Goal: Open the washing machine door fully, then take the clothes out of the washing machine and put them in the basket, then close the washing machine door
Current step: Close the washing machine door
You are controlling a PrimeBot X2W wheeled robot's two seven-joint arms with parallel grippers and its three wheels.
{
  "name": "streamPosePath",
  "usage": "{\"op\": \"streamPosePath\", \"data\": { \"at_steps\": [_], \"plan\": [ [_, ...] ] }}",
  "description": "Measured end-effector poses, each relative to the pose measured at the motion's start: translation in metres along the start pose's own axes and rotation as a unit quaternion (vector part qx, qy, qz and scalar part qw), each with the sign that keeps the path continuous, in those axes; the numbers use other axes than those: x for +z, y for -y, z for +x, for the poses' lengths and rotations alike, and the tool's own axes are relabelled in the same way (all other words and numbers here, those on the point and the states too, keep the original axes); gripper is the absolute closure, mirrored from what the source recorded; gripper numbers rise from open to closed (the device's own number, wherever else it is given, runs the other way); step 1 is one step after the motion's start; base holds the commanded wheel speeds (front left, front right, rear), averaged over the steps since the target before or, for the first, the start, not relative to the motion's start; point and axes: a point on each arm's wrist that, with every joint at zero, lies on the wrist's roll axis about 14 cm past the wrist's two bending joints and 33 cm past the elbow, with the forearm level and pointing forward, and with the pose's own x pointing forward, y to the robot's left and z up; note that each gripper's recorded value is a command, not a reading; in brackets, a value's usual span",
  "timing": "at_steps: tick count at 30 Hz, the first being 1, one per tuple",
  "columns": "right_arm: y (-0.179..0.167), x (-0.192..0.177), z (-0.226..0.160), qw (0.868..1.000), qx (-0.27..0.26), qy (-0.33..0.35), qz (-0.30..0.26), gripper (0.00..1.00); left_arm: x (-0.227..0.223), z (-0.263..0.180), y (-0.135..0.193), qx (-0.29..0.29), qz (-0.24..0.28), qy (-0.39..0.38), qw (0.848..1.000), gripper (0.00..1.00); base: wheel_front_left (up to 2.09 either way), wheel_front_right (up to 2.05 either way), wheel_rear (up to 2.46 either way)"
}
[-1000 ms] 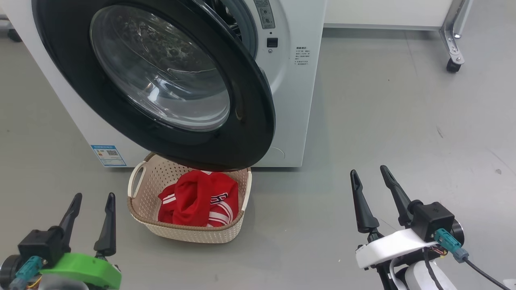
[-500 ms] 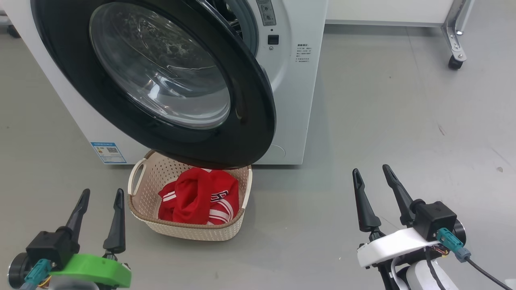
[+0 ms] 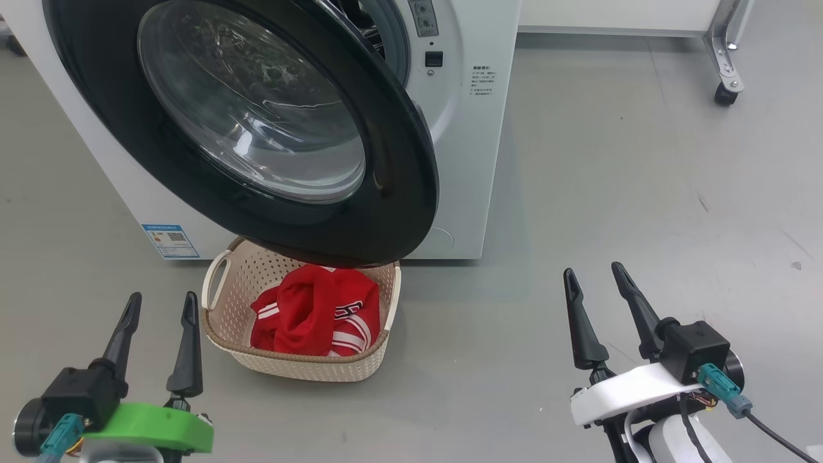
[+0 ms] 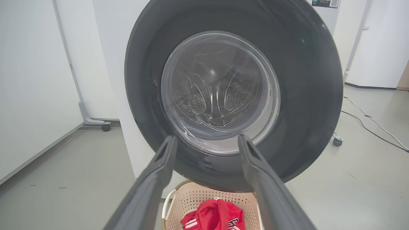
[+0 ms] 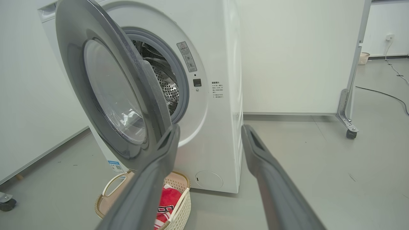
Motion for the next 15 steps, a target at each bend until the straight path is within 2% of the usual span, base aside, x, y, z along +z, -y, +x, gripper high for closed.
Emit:
{"op": "streamPosePath", "data": {
  "at_steps": [15],
  "plan": [
    [0.0012,-0.0028,0.0009,1.0,-0.002,-0.003,0.003,0.0,-0.0053,-0.0033,-0.0003,0.0,0.0,-0.005,1.0,0.0,0.0,0.0,0.0]
  ]
}}
